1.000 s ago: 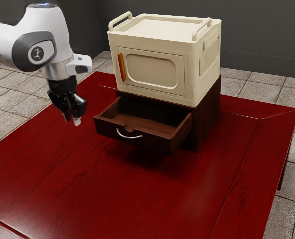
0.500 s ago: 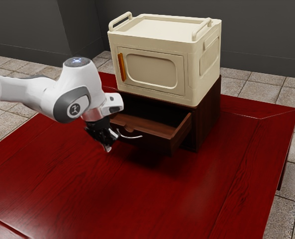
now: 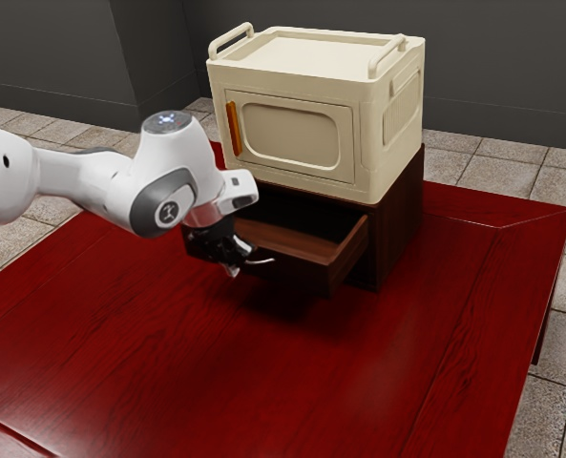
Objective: Push the drawer handle with one arm to close the drawer
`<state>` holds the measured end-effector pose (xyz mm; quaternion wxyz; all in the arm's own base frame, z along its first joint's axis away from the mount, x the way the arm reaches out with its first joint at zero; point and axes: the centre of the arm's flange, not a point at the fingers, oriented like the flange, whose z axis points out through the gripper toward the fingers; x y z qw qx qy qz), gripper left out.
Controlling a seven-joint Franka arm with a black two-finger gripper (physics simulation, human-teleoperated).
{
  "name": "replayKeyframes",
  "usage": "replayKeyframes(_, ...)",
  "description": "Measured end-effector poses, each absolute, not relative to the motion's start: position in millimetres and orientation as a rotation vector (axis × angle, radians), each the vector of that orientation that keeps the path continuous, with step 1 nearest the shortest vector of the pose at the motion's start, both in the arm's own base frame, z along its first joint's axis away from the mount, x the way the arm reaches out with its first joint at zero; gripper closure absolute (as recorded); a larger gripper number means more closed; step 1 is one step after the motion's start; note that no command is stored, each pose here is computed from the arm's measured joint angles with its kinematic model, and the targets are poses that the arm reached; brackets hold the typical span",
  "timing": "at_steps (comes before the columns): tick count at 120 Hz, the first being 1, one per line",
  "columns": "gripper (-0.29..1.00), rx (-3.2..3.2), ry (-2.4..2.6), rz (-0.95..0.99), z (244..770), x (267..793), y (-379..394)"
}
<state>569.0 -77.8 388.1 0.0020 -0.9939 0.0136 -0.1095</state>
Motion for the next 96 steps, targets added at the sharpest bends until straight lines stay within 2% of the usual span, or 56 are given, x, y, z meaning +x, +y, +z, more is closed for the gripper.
replayKeyframes(96, 0.79, -3.079, 0.096, -0.446, 375.4, 654.4, -87.9)
